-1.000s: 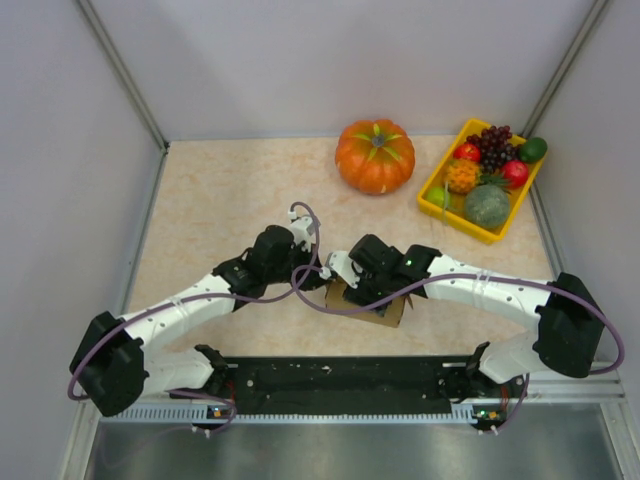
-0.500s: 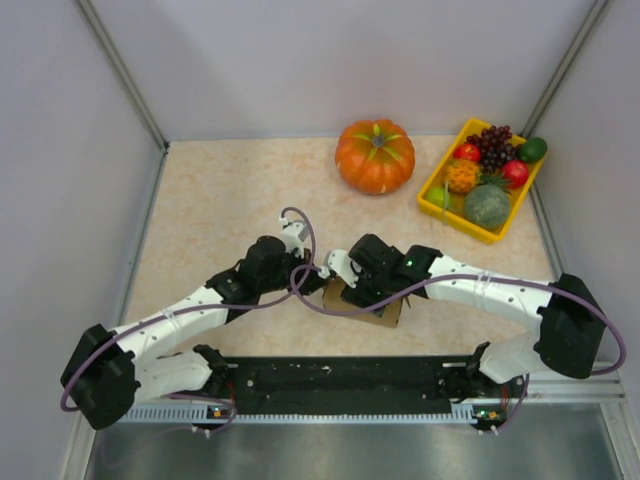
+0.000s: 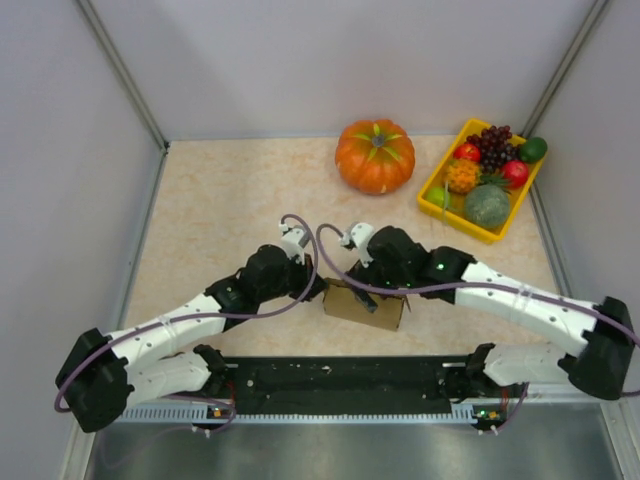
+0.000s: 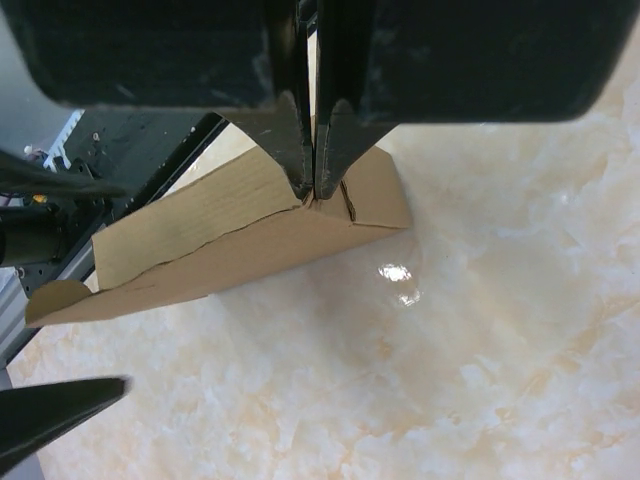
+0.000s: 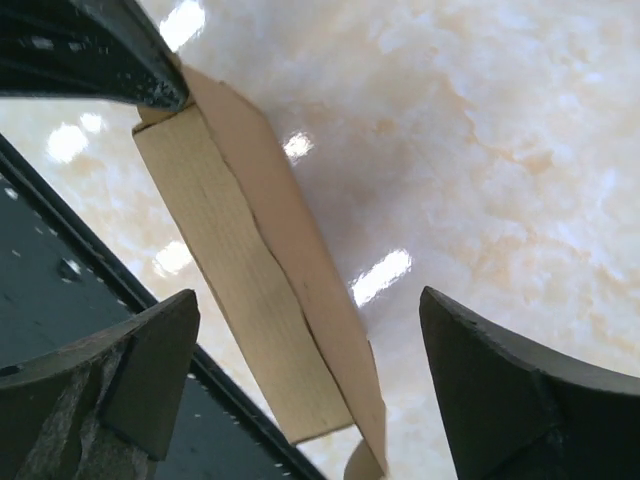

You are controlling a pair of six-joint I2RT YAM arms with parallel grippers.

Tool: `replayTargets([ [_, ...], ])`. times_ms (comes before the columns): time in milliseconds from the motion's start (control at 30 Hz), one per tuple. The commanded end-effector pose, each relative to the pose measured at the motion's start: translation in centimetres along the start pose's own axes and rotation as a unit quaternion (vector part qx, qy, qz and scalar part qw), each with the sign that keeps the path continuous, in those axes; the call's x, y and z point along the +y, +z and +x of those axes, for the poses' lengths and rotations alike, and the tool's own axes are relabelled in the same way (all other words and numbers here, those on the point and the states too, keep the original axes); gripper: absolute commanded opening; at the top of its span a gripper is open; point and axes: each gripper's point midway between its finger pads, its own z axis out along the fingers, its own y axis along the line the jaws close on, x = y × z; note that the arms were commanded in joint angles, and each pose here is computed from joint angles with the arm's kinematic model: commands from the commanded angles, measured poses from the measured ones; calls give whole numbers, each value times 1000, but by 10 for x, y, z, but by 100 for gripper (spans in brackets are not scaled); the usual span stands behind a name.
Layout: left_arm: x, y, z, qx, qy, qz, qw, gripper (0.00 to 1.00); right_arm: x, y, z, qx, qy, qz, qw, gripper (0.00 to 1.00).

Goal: Fold the paper box

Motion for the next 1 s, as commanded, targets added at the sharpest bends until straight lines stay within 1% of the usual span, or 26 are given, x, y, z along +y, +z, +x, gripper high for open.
replayTargets([
  [0, 5, -4, 13, 13, 6, -16, 1000, 0, -21, -56, -5, -54, 195, 70, 977, 92],
  [33, 4, -4, 14, 14, 9, -17, 1000, 0, -24, -63, 0, -52, 230, 76, 969, 93],
  [67, 5, -3, 15, 16, 11, -19, 1000, 0, -25, -76, 14, -42, 286, 76, 954, 93],
  [100, 4, -3, 15, 16, 12, -18, 1000, 0, -34, -78, 27, -30, 324, 89, 941, 93],
  [133, 4, -2, 17, 20, 13, -19, 1000, 0, -36, -83, 38, -22, 346, 93, 933, 92],
  [200, 3, -1, 17, 21, 12, -22, 999, 0, -31, -90, 54, -9, 382, 81, 921, 82],
  [233, 2, -1, 17, 22, 13, -20, 999, 0, -22, -91, 55, -5, 391, 59, 919, 78],
  [267, 2, 1, 18, 23, 11, -23, 999, 0, -16, -91, 56, -1, 400, 44, 915, 68],
  [333, -2, 1, 15, 22, 15, -20, 999, 0, -6, -86, 66, 19, 404, 25, 914, 56],
  [367, -1, 1, 15, 22, 15, -21, 999, 0, -5, -84, 70, 24, 401, 25, 916, 52],
  [433, -4, 1, 14, 20, 17, -19, 999, 0, -6, -79, 76, 36, 395, 30, 917, 52],
  [567, -4, 1, 15, 23, 20, -21, 999, 0, -8, -73, 82, 53, 384, 38, 921, 44],
  [700, -3, 1, 15, 24, 22, -25, 999, 0, -10, -65, 90, 75, 377, 51, 922, 42],
  [767, -5, 2, 15, 22, 21, -22, 999, 0, -17, -62, 93, 80, 373, 70, 922, 36],
  [900, -8, 2, 15, 23, 23, -19, 999, 0, -18, -56, 92, 87, 371, 71, 922, 27],
  [933, -8, 2, 14, 22, 23, -18, 999, 0, -18, -55, 91, 86, 371, 71, 922, 21],
  [967, -8, 2, 14, 21, 23, -19, 999, 0, -18, -55, 89, 83, 374, 72, 921, 17],
])
